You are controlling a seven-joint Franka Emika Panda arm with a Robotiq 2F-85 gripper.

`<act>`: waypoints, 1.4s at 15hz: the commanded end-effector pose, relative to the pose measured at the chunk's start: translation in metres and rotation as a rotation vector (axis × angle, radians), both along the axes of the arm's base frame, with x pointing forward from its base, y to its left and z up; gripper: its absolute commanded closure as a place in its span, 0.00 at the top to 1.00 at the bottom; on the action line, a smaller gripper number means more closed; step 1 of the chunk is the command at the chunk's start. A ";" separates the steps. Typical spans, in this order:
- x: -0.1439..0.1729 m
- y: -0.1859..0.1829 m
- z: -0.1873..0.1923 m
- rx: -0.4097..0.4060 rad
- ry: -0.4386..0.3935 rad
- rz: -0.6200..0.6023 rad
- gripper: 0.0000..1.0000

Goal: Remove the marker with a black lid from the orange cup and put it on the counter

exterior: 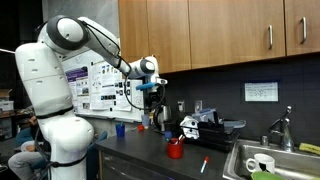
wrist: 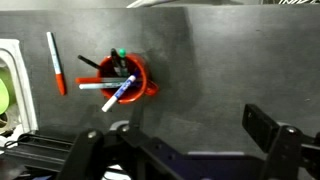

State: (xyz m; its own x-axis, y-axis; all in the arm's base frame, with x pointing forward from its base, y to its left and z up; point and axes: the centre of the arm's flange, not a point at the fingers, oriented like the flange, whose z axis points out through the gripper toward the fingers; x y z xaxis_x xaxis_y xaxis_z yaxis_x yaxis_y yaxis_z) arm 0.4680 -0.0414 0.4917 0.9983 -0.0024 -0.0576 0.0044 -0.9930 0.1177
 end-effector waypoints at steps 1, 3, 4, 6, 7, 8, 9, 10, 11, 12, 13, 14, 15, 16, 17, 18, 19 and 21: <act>0.036 -0.094 -0.012 0.012 0.014 0.026 1.00; 0.010 -0.079 -0.015 0.018 0.007 0.003 1.00; 0.013 -0.094 -0.018 0.020 0.012 0.000 1.00; 0.020 -0.102 -0.021 0.019 0.019 -0.001 1.00; 0.022 -0.099 -0.021 0.018 0.019 0.005 1.00; 0.023 -0.094 -0.021 0.017 0.018 0.014 1.00; 0.024 -0.091 -0.020 0.016 0.018 0.020 1.00; 0.024 -0.091 -0.020 0.016 0.017 0.020 1.00; 0.024 -0.091 -0.020 0.016 0.017 0.020 1.00; 0.024 -0.091 -0.020 0.016 0.017 0.019 1.00; 0.024 -0.091 -0.020 0.016 0.017 0.019 1.00; 0.024 -0.091 -0.020 0.016 0.017 0.019 1.00; 0.024 -0.091 -0.020 0.016 0.017 0.019 1.00; 0.024 -0.091 -0.020 0.016 0.017 0.019 1.00; 0.024 -0.091 -0.020 0.016 0.017 0.019 1.00; 0.024 -0.091 -0.020 0.016 0.017 0.019 1.00; 0.024 -0.091 -0.020 0.016 0.017 0.019 1.00; 0.024 -0.091 -0.020 0.016 0.017 0.019 1.00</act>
State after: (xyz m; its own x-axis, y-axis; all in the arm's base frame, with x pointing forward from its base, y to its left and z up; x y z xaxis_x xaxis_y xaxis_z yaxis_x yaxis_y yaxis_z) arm 0.4921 -0.1325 0.4715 0.9971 0.0177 -0.0745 0.0252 -0.9946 0.1011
